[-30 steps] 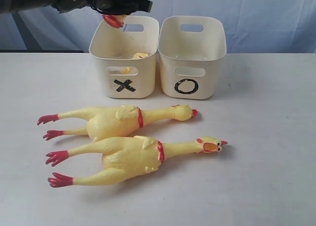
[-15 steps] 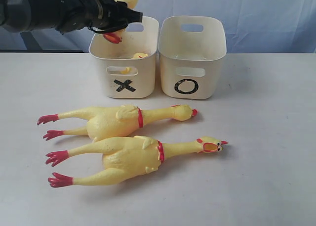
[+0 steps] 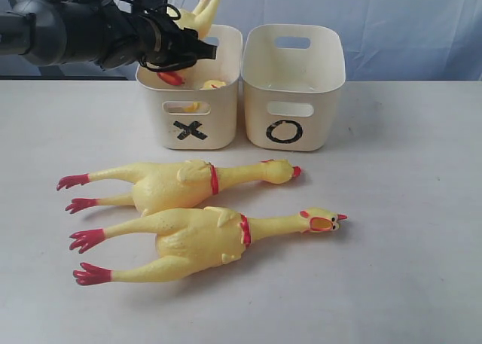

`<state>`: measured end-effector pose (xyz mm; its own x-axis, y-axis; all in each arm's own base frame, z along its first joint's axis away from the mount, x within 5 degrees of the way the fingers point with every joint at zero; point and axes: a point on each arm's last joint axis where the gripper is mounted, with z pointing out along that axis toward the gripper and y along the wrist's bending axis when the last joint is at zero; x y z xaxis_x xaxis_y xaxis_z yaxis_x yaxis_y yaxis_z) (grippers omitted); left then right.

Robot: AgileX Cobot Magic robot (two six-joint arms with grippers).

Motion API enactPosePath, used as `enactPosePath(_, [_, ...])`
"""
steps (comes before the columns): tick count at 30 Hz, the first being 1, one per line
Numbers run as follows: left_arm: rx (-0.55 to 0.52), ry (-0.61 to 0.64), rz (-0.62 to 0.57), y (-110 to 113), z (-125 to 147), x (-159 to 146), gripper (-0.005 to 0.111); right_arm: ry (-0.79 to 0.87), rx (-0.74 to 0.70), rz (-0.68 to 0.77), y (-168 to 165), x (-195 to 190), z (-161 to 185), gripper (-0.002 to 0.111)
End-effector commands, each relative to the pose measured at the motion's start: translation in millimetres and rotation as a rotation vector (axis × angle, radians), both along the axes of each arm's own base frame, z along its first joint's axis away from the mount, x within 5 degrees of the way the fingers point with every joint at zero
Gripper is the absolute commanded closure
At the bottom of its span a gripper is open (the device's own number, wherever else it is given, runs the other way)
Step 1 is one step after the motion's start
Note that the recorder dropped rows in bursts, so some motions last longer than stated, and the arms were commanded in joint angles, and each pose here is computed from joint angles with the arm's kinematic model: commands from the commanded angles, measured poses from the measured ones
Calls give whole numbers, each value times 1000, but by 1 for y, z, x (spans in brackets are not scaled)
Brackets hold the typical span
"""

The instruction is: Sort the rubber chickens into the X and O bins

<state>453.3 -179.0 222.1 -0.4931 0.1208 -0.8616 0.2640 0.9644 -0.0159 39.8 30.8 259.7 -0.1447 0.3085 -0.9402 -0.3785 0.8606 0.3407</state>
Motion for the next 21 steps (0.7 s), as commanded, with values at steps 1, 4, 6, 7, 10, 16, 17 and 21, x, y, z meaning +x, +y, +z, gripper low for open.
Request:
enactPosePath(1, [-13, -14, -3, 1, 4, 1, 38, 5, -5, 7, 1, 0, 1, 108])
enactPosePath(4, [0, 0, 12, 2, 2, 1, 38, 5, -5, 7, 1, 0, 1, 108])
enactPosePath(6, [9, 9, 23, 4, 1, 0, 38, 5, -5, 7, 1, 0, 1, 108])
enactPosePath(7, [10, 11, 24, 4, 1, 0, 38, 5, -5, 7, 1, 0, 1, 108])
enactPosePath(10, [9, 13, 32, 5, 3, 0, 38, 5, -5, 7, 1, 0, 1, 108])
enactPosePath(16, [45, 18, 78, 13, 19, -6, 38, 5, -5, 7, 1, 0, 1, 108])
enactPosePath(17, [52, 19, 90, 15, 24, -7, 38, 5, -5, 7, 1, 0, 1, 108])
enactPosePath(21, [73, 35, 150, 24, 41, -15, 46, 6, -5, 9, 1, 0, 1, 108])
